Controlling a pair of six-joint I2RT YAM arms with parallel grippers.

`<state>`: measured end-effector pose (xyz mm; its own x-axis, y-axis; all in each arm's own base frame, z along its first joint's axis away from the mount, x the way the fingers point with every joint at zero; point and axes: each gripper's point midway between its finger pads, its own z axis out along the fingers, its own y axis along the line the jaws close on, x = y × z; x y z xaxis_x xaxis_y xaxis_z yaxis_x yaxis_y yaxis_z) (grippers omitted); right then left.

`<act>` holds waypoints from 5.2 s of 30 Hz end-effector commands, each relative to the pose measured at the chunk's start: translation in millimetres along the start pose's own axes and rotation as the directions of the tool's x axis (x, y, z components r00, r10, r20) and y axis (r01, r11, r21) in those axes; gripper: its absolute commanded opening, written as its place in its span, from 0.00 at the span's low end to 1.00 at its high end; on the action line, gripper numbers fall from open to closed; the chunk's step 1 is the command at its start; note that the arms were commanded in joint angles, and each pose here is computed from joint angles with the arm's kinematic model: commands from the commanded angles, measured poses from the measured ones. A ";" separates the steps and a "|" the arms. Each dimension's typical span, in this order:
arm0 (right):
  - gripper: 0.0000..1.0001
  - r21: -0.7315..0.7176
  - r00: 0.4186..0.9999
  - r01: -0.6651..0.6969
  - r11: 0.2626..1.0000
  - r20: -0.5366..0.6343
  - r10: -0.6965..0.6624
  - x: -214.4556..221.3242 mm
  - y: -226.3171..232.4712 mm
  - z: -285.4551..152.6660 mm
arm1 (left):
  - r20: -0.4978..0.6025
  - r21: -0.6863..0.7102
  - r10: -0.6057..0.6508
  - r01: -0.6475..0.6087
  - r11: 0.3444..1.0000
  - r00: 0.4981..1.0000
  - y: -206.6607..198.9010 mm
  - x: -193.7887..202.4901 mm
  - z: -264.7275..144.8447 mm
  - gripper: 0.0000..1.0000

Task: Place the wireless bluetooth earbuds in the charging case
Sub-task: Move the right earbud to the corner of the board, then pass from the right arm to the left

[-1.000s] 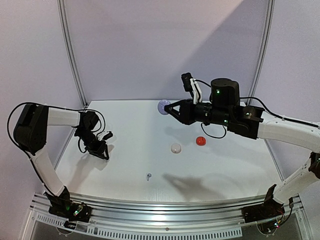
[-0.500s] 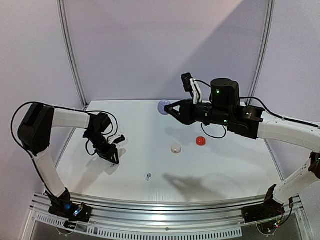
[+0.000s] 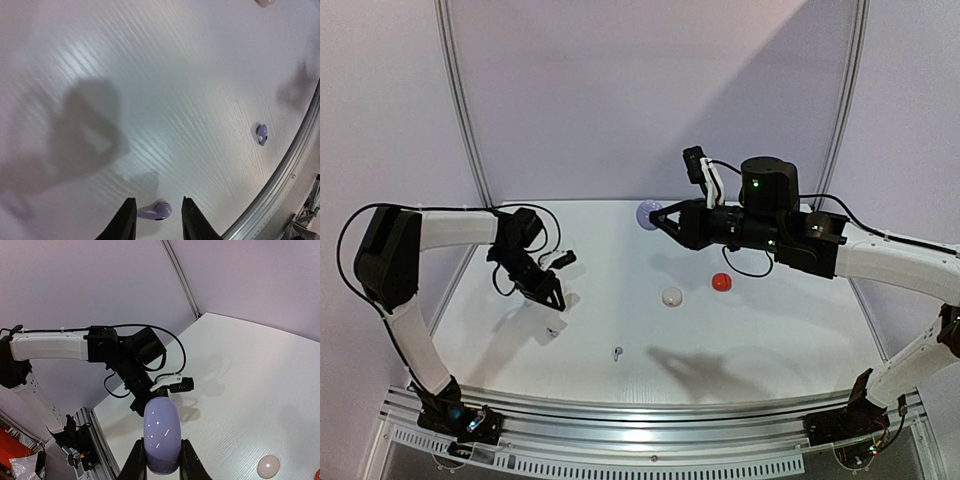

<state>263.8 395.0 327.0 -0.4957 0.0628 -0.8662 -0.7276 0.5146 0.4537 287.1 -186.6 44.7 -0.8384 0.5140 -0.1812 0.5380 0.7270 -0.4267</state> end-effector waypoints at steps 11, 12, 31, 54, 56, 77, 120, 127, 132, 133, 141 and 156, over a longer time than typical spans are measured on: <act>0.00 -0.012 1.000 0.014 1.000 -0.016 -0.015 -4.6 4.9 3.5 | -0.072 -0.199 0.303 -0.311 0.929 0.950 68.8 7.4 -3.5 0.24; 0.00 -0.009 1.000 0.014 1.000 -0.016 -0.014 -4.8 4.8 2.5 | -0.080 -0.204 0.311 -0.321 0.925 0.947 70.9 6.8 -1.6 0.24; 0.00 -0.011 1.000 0.019 1.000 -0.012 -0.019 -5.9 5.7 0.3 | -0.341 -0.093 0.328 -0.379 0.921 0.881 55.9 94.5 39.2 0.18; 0.00 -0.012 1.000 0.016 1.000 -0.014 -0.017 -5.1 5.1 3.0 | -0.331 0.121 0.458 -0.444 0.888 0.825 -8.8 123.0 45.6 0.18; 0.00 -0.009 1.000 0.016 1.000 -0.015 -0.016 -4.8 4.4 2.5 | -0.322 0.118 0.462 -0.449 0.886 0.826 -8.7 120.4 48.1 0.18; 0.00 -0.002 1.000 0.012 1.000 -0.015 -0.012 -4.2 3.4 0.5 | -0.109 0.184 0.573 -0.550 0.815 0.812 -48.2 69.5 11.4 0.17; 0.00 -0.006 1.000 0.008 1.000 -0.012 -0.008 -8.2 6.0 -2.3 | -0.195 0.147 0.525 -0.504 0.851 0.829 -23.2 72.3 28.1 0.16; 0.00 -0.113 0.997 0.073 0.991 0.002 -0.074 -22.3 41.7 2.8 | 0.247 0.197 0.499 -0.547 0.813 0.831 -100.4 7.8 -92.6 0.33; 0.00 -0.320 0.971 0.225 0.920 -0.005 -0.239 -18.2 103.6 16.0 | 0.584 0.110 0.516 -0.691 0.715 0.627 -164.5 -1.9 -202.4 0.47; 0.00 -0.351 0.967 0.234 0.906 -0.010 -0.254 -17.3 113.2 17.8 | 0.626 0.075 0.536 -0.727 0.682 0.567 -177.4 5.4 -215.6 0.52; 0.00 -0.500 0.927 0.328 0.802 0.007 -0.375 5.3 172.7 34.7 | 0.867 -0.156 0.473 -0.815 0.558 0.158 -238.5 66.6 -262.1 0.82; 0.00 -0.511 0.817 0.472 0.718 -0.052 -0.574 40.2 218.0 63.1 | 0.893 -0.023 0.365 -0.783 0.622 0.263 -243.0 84.8 -244.1 0.58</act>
<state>116.6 556.7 397.2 -0.0719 -0.2053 -0.9761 -0.9942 -0.0632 0.0866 116.8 -209.4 349.3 -0.0912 0.0081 -0.9958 0.9925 0.0826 -0.0902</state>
